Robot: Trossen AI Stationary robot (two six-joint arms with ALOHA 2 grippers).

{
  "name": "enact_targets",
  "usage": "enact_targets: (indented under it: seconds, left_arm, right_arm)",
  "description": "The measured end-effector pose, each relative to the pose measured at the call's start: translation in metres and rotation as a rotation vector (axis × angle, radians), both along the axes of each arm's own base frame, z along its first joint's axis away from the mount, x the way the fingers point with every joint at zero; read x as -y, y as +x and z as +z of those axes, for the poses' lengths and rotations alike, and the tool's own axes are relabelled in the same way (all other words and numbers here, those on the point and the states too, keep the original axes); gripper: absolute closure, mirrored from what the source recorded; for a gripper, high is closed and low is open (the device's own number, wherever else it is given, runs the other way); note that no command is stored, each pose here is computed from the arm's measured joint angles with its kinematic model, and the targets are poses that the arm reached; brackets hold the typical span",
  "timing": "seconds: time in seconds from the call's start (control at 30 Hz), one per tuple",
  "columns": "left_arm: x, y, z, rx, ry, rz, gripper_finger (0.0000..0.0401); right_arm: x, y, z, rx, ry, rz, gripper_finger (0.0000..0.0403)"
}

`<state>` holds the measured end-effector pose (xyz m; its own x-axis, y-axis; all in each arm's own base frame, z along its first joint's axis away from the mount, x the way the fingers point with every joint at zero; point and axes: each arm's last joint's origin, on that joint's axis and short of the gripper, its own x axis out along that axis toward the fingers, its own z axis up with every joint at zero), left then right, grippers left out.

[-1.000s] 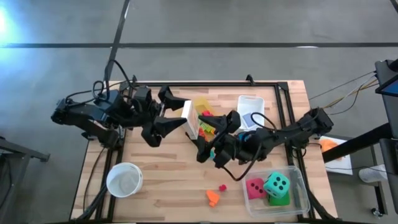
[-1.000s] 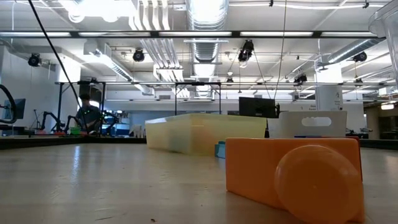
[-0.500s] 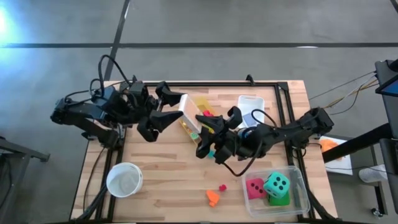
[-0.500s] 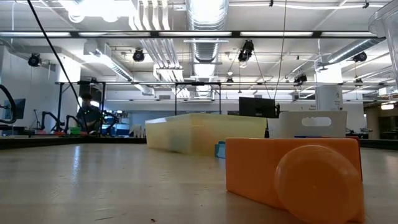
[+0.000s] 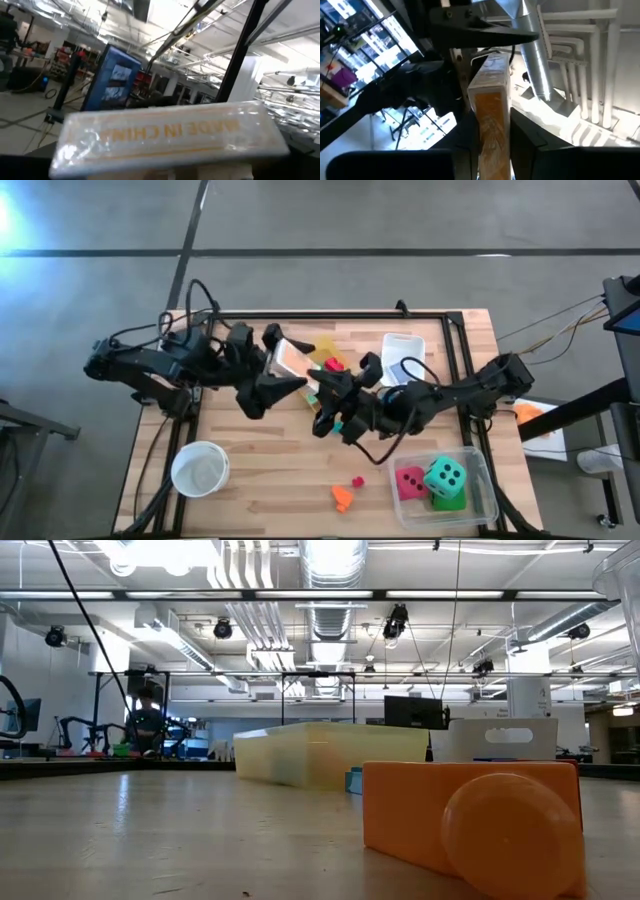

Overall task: Pick & Place Toys
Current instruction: Put the yellow deck of cards into the white bin

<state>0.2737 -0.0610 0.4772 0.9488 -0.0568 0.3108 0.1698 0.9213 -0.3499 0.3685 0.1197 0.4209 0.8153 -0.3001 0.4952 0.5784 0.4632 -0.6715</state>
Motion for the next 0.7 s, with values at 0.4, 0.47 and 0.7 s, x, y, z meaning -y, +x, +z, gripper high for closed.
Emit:
enact_targets:
  seconds: [0.4, 0.47, 0.7]
  left_arm:
    - [-0.008, -0.028, 0.007, -0.076, 0.18, 0.069, 0.0051]
    - [-0.01, -0.036, 0.007, -0.112, 0.185, 0.09, 0.0051]
    - [-0.02, -0.066, 0.008, -0.212, 0.21, 0.181, 0.0051]
  right_arm:
    - [-0.005, -0.002, -0.004, -0.045, 0.116, -0.049, 0.0339]
    - [-0.007, -0.003, -0.006, -0.078, 0.143, -0.097, 0.0339]
    - [-0.007, -0.007, -0.004, -0.203, 0.273, -0.36, 0.0339]
